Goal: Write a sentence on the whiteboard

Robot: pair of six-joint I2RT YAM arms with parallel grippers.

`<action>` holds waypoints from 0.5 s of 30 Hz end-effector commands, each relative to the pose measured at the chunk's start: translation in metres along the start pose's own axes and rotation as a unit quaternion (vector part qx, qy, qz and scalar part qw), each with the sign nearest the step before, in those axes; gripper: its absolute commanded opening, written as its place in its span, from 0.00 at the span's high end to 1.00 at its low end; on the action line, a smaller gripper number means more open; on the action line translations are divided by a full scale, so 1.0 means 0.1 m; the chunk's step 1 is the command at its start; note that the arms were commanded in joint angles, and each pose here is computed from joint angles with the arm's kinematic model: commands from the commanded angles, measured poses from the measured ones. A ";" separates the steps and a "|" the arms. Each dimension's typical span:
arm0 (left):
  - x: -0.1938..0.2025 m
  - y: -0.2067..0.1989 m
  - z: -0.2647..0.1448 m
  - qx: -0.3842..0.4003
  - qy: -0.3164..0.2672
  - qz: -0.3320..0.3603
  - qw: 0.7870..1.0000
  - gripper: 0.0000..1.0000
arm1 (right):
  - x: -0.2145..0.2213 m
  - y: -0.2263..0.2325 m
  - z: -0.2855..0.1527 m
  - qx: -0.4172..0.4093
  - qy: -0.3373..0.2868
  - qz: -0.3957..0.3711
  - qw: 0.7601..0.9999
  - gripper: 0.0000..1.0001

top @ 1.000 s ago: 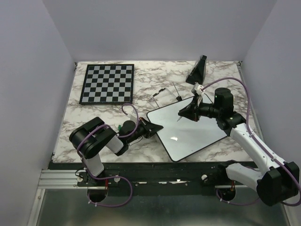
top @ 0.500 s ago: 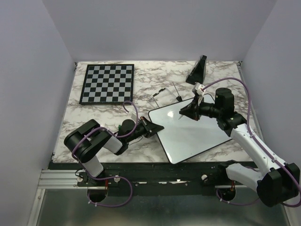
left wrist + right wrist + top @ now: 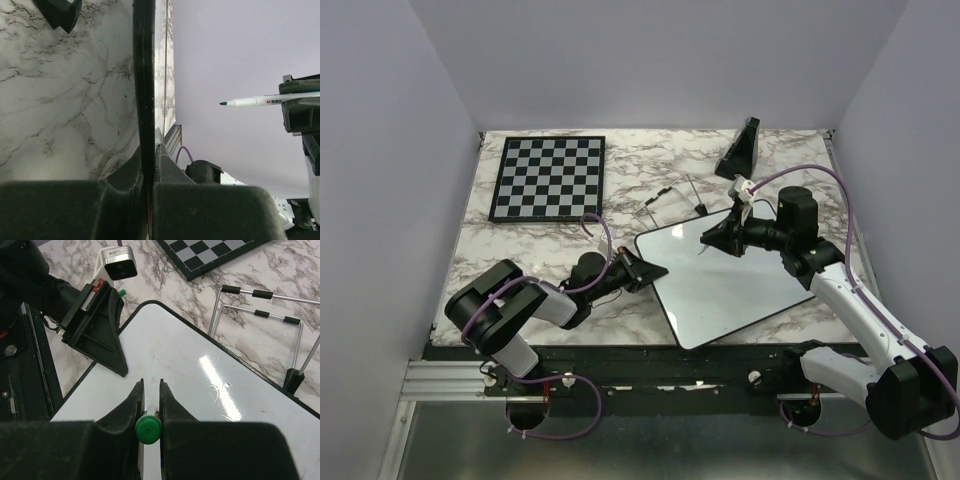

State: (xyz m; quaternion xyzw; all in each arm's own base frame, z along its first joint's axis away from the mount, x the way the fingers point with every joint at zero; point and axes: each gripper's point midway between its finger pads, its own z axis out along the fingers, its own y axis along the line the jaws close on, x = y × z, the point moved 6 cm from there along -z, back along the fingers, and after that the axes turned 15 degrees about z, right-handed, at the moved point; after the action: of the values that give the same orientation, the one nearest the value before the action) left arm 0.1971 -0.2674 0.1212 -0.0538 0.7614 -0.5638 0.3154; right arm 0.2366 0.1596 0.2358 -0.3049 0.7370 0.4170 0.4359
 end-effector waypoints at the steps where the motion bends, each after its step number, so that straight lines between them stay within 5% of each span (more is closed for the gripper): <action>1: 0.00 -0.08 0.00 0.014 0.012 0.050 0.999 1.00 | -0.02 0.07 -0.02 -0.019 -0.001 -0.011 1.000 0.99; 15: 0.00 -0.09 -0.02 0.024 0.010 0.060 0.998 1.00 | -0.01 0.09 -0.02 -0.034 0.005 -0.019 0.999 0.99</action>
State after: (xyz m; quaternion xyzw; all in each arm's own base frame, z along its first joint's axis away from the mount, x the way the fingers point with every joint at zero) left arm 0.1967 -0.2672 0.1237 -0.0444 0.7628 -0.5601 0.3201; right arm 0.2330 0.1608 0.2351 -0.3215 0.7292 0.4239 0.4304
